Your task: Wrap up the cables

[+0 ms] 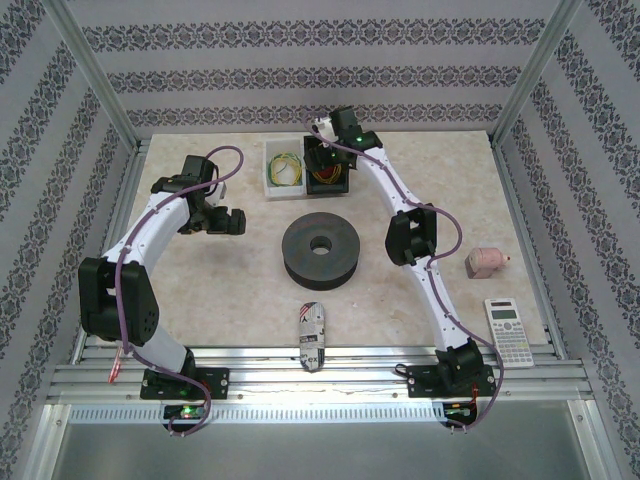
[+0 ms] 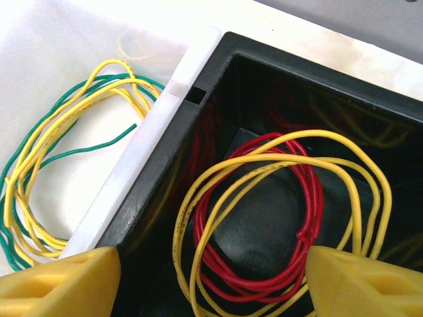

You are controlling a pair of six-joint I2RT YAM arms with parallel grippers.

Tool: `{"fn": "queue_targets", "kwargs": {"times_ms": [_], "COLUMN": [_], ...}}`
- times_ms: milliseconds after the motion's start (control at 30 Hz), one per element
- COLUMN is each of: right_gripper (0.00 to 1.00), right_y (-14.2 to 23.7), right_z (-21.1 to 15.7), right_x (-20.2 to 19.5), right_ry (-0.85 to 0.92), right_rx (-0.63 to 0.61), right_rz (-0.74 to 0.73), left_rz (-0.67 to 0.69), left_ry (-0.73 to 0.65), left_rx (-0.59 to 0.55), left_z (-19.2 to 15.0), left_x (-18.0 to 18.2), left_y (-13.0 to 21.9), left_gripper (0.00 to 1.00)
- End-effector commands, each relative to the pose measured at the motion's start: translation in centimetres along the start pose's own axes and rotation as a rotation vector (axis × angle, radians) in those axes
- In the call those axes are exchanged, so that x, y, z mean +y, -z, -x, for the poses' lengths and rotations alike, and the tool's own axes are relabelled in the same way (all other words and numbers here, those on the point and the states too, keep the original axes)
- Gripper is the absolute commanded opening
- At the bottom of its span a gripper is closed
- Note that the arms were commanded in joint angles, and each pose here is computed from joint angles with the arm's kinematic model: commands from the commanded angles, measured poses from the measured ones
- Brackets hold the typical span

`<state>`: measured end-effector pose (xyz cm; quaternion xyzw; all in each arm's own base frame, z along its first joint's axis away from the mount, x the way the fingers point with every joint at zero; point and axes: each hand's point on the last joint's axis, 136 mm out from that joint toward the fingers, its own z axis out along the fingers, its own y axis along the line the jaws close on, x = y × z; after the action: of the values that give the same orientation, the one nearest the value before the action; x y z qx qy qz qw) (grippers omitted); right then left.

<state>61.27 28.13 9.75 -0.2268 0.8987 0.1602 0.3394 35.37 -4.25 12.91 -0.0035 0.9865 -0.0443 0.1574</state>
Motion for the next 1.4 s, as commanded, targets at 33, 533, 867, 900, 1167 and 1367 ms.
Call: {"fn": "queue_targets", "kwargs": {"times_ms": [33, 533, 867, 900, 1167, 1367], "right_gripper": [0.74, 0.74, 0.74, 0.74, 0.75, 0.75], "right_y": [-0.4, -1.1, -1.3, -1.3, -1.3, -0.3], "right_z": [0.7, 0.1, -1.2, -1.4, -2.9, -2.4], "right_x": [-0.8, -0.9, -1.4, -1.2, 1.4, 3.2], "right_ry": [0.04, 0.047, 0.034, 0.036, 0.08, 0.068], "right_rx": [-0.031, -0.019, 0.028, 0.034, 0.096, 0.09], "right_rz": [-0.079, -0.075, -0.077, -0.069, 0.019, 0.096], "left_rz": [0.001, 0.012, 0.017, 0.018, 0.025, 0.021], "left_ry": [-0.029, -0.035, -0.039, -0.041, -0.043, -0.042], "left_rx": [0.044, 0.052, 0.071, 0.072, 0.078, 0.073], "left_z": [-0.9, -0.8, -0.3, -0.3, 0.1, 0.3], "left_x": [-0.2, -0.1, 0.0, 0.0, 0.0, -0.1], "left_y": [-0.2, -0.1, -0.4, -0.3, -0.2, 0.0], "left_gripper": [0.99, 1.0, 0.99, 1.0, 0.99, 0.99]}}
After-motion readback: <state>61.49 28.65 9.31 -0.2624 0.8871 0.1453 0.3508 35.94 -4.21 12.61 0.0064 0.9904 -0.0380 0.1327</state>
